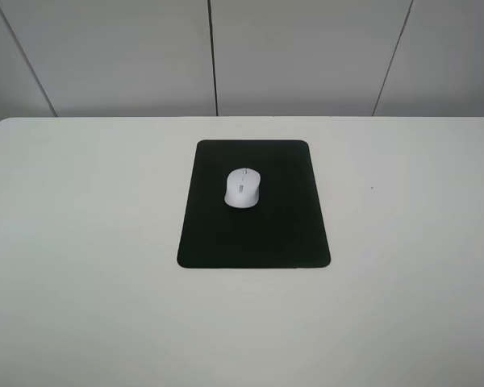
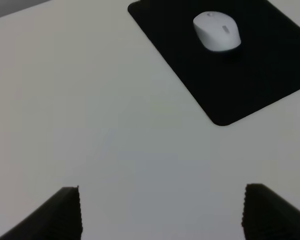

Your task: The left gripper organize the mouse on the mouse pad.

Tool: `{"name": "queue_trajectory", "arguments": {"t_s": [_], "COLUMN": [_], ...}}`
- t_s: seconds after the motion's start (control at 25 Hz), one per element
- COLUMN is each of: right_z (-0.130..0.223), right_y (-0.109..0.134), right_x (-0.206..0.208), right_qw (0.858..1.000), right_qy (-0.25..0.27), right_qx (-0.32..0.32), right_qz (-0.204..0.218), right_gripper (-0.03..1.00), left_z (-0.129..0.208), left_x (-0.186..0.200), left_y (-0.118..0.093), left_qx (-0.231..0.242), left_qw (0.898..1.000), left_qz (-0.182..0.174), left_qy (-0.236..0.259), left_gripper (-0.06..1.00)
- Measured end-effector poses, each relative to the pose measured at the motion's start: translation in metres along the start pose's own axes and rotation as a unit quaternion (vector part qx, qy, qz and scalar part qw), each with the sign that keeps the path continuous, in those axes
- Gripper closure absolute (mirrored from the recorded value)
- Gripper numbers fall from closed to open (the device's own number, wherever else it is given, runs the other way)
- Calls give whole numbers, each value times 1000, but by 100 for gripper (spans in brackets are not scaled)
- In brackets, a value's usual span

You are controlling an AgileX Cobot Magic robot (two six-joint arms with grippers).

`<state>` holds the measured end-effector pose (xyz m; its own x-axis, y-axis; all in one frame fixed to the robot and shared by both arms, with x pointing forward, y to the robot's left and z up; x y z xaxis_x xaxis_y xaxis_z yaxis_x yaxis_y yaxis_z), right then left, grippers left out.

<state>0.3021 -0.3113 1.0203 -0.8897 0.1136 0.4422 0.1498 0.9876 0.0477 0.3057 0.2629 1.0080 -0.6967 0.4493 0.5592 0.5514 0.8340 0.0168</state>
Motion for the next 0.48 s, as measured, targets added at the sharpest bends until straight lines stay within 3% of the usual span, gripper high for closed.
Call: {"name": "queue_trajectory", "arguments": {"t_s": [0.2,0.48], "right_z": [0,0], "right_y": [0,0], "right_x": [0,0], "right_qw": [1000,1000], "right_qy": [0,0], "right_qx": [0,0], "right_qz": [0,0], "right_gripper": [14,14], "left_z": [0,1], "left_x": [5,15], "left_y": [-1,4], "left_qx": [0,35], "left_qw": [1000,994], "left_qz": [-5,-92], "left_qy": [-19,-52], "left_gripper": [26,26]}}
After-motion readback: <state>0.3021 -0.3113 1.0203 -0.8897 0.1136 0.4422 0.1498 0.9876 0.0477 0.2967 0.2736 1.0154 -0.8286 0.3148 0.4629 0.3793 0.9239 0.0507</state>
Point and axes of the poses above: a point on each arm's last joint axis where the gripper is mounted, x pointing back along that axis away from the gripper, y along the wrist's bending axis when the last joint is at zero, z = x × y, the point moved 8 cm from there along -x, pointing out along that axis toward the gripper, and after that the axes turned 4 degrees about -x, right-handed, at the moved point
